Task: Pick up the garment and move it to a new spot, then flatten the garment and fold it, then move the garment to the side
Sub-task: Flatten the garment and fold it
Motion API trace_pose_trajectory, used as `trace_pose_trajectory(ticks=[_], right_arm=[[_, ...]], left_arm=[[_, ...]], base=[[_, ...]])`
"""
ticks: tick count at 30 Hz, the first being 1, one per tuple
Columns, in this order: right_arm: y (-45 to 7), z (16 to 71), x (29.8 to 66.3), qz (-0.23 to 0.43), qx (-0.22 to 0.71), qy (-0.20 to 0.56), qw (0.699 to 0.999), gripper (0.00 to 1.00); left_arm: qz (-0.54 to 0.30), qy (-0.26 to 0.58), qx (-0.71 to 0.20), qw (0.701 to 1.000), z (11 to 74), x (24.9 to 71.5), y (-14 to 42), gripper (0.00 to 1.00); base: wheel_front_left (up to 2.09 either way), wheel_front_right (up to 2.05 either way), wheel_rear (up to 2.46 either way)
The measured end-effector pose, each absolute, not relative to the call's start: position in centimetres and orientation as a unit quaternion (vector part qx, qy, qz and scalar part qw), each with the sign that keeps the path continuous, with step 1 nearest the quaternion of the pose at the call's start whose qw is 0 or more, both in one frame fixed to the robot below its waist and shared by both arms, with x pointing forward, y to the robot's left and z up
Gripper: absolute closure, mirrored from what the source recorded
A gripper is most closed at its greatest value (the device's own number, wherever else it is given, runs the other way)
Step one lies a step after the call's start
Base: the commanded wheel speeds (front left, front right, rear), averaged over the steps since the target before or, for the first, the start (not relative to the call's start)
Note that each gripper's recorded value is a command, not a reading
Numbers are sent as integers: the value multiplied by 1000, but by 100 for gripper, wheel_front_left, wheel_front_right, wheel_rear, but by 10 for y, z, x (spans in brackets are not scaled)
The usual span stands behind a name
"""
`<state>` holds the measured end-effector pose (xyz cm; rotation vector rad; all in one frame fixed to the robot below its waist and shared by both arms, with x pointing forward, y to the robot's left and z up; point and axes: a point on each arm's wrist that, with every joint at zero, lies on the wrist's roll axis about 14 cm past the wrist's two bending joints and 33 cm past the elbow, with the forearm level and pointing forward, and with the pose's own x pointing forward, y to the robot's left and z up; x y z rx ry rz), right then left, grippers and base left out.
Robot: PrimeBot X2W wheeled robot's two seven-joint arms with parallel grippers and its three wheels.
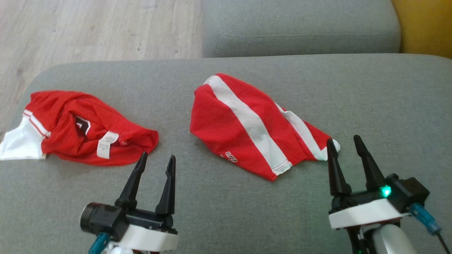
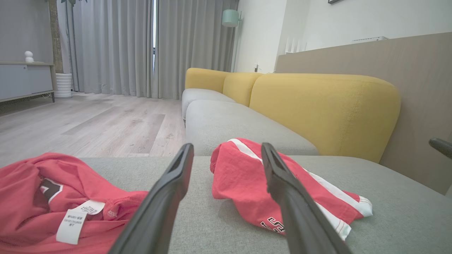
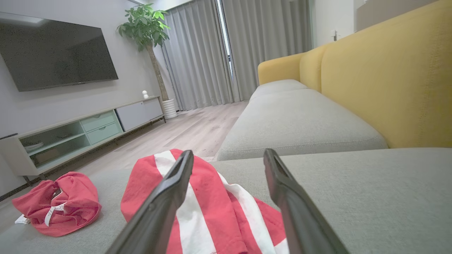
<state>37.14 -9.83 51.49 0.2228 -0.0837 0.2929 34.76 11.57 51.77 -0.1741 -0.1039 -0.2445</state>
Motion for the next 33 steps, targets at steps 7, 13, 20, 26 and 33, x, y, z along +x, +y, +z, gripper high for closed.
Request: trace_pose_trajectory(ticks=[7,13,20,26,33], right_arm=[[-72,502,387,184,86,-16,979,0],[-32,470,412,244,30,51,968,0],[-3,427,432,281,6,131,951,0],[12,402,454,298,-24,165,940,0],[18,376,451,313,-40,205,927,69]], left_arm=[[-122,-41,-87,988,512,351,115,0],[-105,-34,-84,990,507,363,126,0],[-80,-5,-93,992,489,363,140,0],[-67,1,-95,993,485,368,148,0],[-60,8,-96,994,480,369,153,0]], base=[[0,0,0],[0,0,0],[0,0,0],[0,0,0],[0,0,0]])
